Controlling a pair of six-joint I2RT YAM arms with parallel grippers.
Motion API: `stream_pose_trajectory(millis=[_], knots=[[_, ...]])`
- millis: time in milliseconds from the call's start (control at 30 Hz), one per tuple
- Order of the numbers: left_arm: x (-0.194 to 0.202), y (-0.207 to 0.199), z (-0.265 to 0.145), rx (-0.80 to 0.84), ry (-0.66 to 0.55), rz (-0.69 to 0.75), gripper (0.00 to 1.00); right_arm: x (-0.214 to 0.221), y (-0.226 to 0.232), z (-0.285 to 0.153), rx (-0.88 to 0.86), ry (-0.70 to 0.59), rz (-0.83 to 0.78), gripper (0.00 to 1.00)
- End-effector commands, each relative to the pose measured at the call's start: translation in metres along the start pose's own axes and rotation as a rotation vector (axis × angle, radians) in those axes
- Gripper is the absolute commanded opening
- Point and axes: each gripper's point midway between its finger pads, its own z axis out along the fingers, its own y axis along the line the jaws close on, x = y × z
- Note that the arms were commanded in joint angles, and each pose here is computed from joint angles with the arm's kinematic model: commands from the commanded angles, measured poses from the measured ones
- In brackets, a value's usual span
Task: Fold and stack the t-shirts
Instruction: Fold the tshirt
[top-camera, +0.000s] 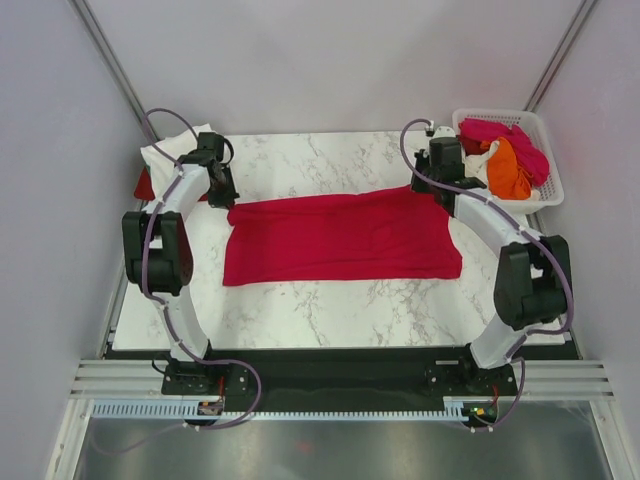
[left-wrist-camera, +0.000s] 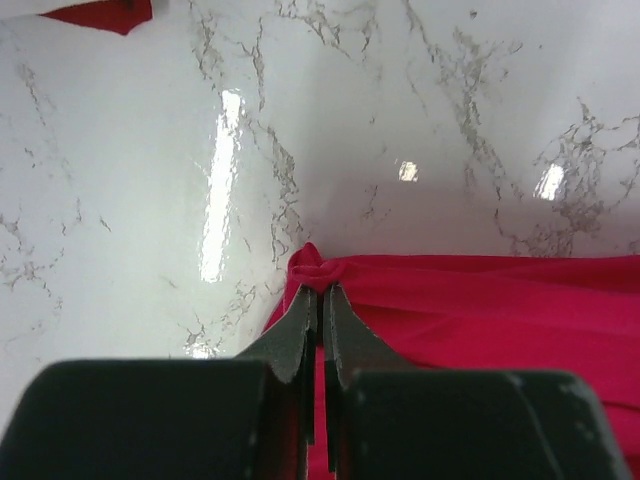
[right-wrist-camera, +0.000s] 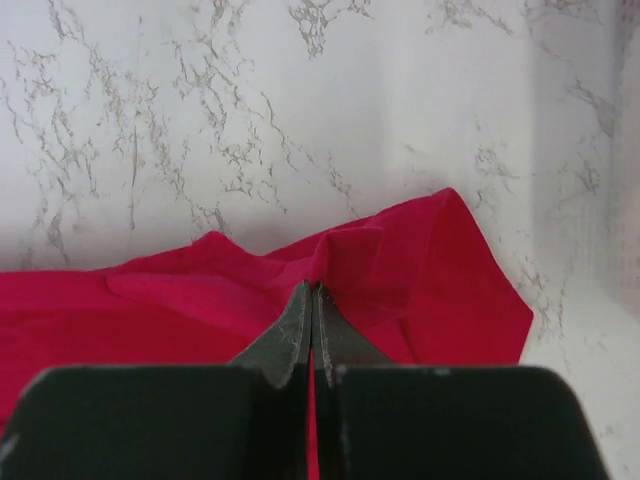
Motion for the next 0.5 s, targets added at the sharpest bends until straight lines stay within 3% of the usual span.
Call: stream_pose_trajectory(millis=[0, 233, 467], knots=[[-0.012, 0.002, -0.017, 0.021, -0.075, 0.022, 0.02, -0.013, -0.002, -0.035, -0.004, -0.078, 0.002, 0.0], [-0.004, 0.004, -0.01, 0.021, -0.065, 0.041, 0.02, 0.017, -0.008, -0.084, -0.012, -0.073, 0.071, 0.0], [-0.005, -0.004, -0.019, 0.076, -0.096, 0.064, 0.02, 0.059, -0.025, -0.101, 0.055, 0.003, 0.104, 0.0]])
